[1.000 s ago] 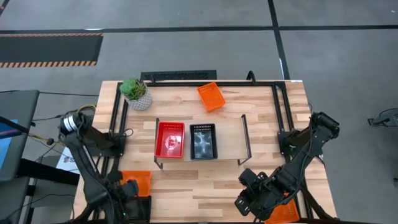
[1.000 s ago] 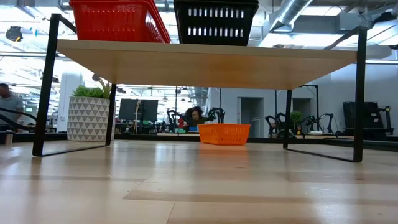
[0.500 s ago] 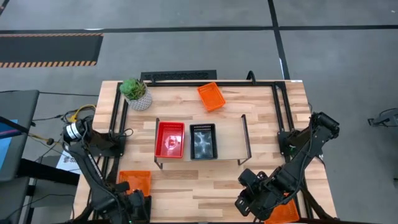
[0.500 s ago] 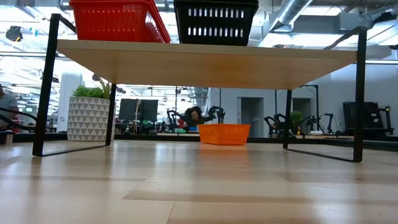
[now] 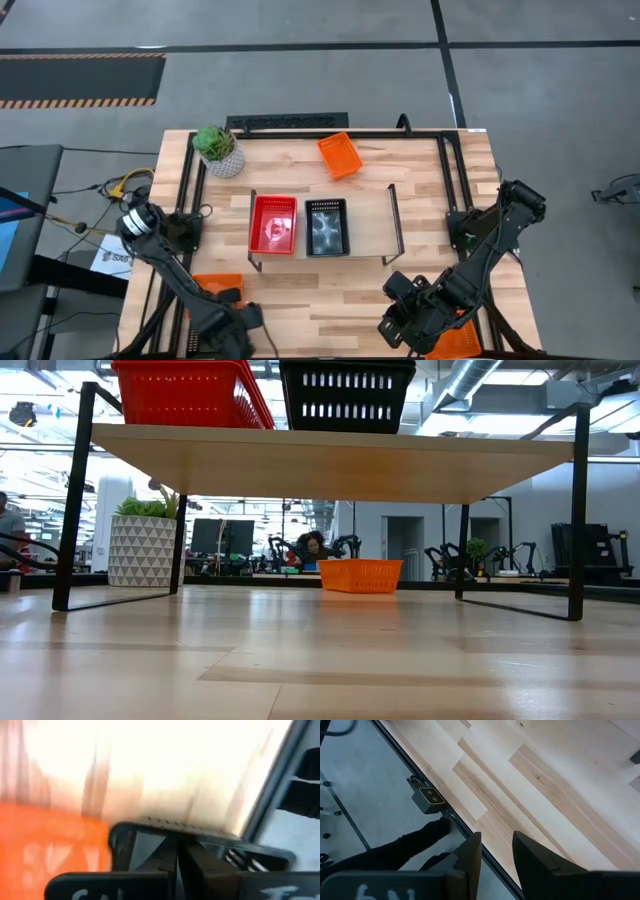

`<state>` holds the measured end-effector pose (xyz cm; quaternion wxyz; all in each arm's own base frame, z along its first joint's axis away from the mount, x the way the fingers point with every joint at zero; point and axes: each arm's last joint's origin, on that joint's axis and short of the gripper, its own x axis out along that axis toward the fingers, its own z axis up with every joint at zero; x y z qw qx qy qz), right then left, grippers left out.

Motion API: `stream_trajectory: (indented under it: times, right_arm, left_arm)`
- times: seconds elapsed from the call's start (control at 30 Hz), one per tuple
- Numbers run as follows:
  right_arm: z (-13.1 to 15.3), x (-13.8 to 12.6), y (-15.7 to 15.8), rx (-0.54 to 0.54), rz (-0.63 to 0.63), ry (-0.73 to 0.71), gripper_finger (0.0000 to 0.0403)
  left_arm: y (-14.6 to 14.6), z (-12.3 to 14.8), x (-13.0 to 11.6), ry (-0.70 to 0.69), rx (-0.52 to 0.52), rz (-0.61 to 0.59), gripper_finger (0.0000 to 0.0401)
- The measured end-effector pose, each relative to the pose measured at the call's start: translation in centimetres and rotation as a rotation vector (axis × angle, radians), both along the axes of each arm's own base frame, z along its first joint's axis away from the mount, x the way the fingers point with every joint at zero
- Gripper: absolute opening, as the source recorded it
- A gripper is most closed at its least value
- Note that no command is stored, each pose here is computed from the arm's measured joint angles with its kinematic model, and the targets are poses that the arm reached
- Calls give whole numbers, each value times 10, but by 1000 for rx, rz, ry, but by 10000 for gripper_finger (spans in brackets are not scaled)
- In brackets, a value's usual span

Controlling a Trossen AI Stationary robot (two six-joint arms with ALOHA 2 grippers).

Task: Stack baskets on shelf by color
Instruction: Move the bins to the bottom center of the table

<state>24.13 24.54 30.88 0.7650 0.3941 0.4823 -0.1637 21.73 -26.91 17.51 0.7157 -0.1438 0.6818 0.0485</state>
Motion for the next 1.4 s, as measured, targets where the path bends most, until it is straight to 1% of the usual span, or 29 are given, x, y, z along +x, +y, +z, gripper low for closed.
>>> stream_trajectory:
  times: [0.13, 0.23, 0.33, 0.43, 0.6, 0.63, 0.7, 0.77, 0.87, 1.0, 1.07, 1.2, 1.27, 1.33, 1.4]
  right_arm:
    - [0, 0, 0, 1, 1, -1, 131]
    - [0, 0, 1, 3, 1, -2, 131]
    - [0, 0, 1, 3, 1, -2, 131]
    - [0, 0, 1, 4, 1, -3, 131]
    - [0, 0, 1, 4, 1, -3, 131]
    - [0, 0, 1, 4, 0, -3, 131]
    - [0, 0, 1, 5, 0, -3, 131]
    - [0, 0, 1, 5, 0, -3, 131]
    - [0, 0, 1, 8, -2, -5, 131]
    - [0, 0, 1, 9, -1, -5, 131]
    - [0, 0, 1, 8, -1, -5, 131]
    - [0, 0, 1, 8, -1, -5, 131]
    - [0, 0, 1, 8, -1, -6, 131]
    - [0, 0, 1, 7, 1, -6, 131]
    - [0, 0, 1, 5, -1, -8, 131]
  left_arm:
    - [12, -8, 21, -41, 24, -28, 0]
    - [23, -8, 38, -106, 37, -73, 0]
    - [35, -6, 59, -184, 20, -112, 0]
    - [46, -2, 82, -327, 8, -156, 0]
    - [62, 12, 122, -636, 4, -321, 0]
    - [64, 14, 126, -674, 11, -368, 0]
    - [67, 15, 129, -696, 37, -444, 0]
    - [67, 14, 125, -659, 46, -478, 0]
    - [69, 17, 111, -504, 50, -465, 0]
    - [66, 27, 81, -315, 72, -430, 0]
    - [61, 35, 64, -258, 75, -408, 0]
    - [53, 55, 30, -192, 85, -306, 0]
    - [48, 64, 18, -205, 88, -247, 0]
    - [43, 73, 7, -232, 59, -222, 0]
    - [41, 78, -5, -221, 79, -195, 0]
